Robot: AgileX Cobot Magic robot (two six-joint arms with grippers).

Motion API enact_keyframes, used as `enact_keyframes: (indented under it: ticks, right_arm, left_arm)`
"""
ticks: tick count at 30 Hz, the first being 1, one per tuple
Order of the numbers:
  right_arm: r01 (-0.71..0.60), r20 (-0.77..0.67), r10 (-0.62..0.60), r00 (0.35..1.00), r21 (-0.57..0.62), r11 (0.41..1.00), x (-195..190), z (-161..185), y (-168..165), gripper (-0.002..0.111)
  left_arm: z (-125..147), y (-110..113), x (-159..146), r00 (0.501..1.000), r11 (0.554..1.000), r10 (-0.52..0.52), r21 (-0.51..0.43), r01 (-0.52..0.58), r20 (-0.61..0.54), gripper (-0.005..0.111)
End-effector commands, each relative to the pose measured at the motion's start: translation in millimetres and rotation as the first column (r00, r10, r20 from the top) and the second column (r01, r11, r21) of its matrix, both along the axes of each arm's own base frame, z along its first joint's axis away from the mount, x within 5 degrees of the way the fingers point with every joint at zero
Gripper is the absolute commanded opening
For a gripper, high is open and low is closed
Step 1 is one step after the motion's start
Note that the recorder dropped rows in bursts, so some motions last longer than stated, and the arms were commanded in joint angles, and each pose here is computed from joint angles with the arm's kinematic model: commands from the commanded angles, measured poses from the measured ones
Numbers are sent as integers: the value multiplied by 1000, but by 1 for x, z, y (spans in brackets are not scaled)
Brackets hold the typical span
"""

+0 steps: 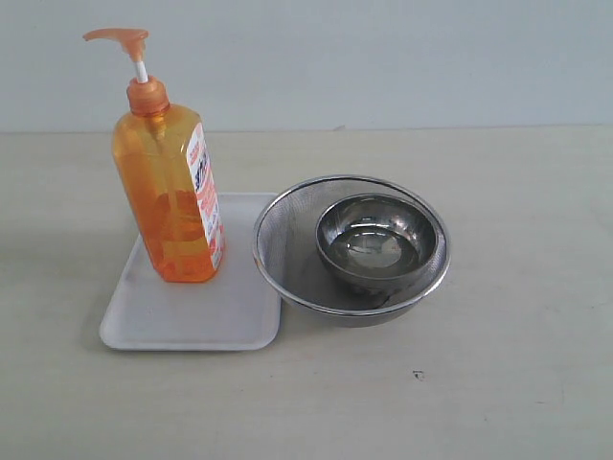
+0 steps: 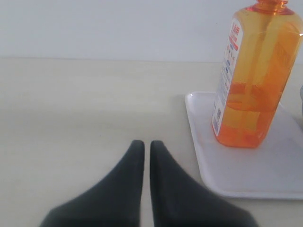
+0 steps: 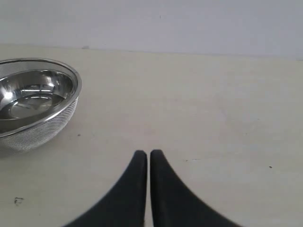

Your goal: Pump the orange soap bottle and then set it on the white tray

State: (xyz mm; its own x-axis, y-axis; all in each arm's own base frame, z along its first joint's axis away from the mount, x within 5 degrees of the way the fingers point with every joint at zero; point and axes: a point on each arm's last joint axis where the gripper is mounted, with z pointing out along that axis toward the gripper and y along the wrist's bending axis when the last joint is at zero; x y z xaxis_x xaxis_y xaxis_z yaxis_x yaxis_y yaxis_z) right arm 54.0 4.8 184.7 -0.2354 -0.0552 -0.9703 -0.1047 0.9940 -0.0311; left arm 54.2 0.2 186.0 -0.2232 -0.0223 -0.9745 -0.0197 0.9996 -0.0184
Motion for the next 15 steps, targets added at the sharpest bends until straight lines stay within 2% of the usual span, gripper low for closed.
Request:
enact_keyframes:
  ticks: [1, 15]
  right_arm:
    - [-8, 7, 8, 1000, -27, 1000, 0, -1, 0, 0]
    - [22, -9, -22, 1000, -25, 999, -1, -2, -2, 0]
  left_arm:
    - [-1, 0, 0, 1000, 1000, -8, 8, 8, 2, 5]
    - [-1, 0, 0, 1000, 1000, -8, 8, 8, 2, 5]
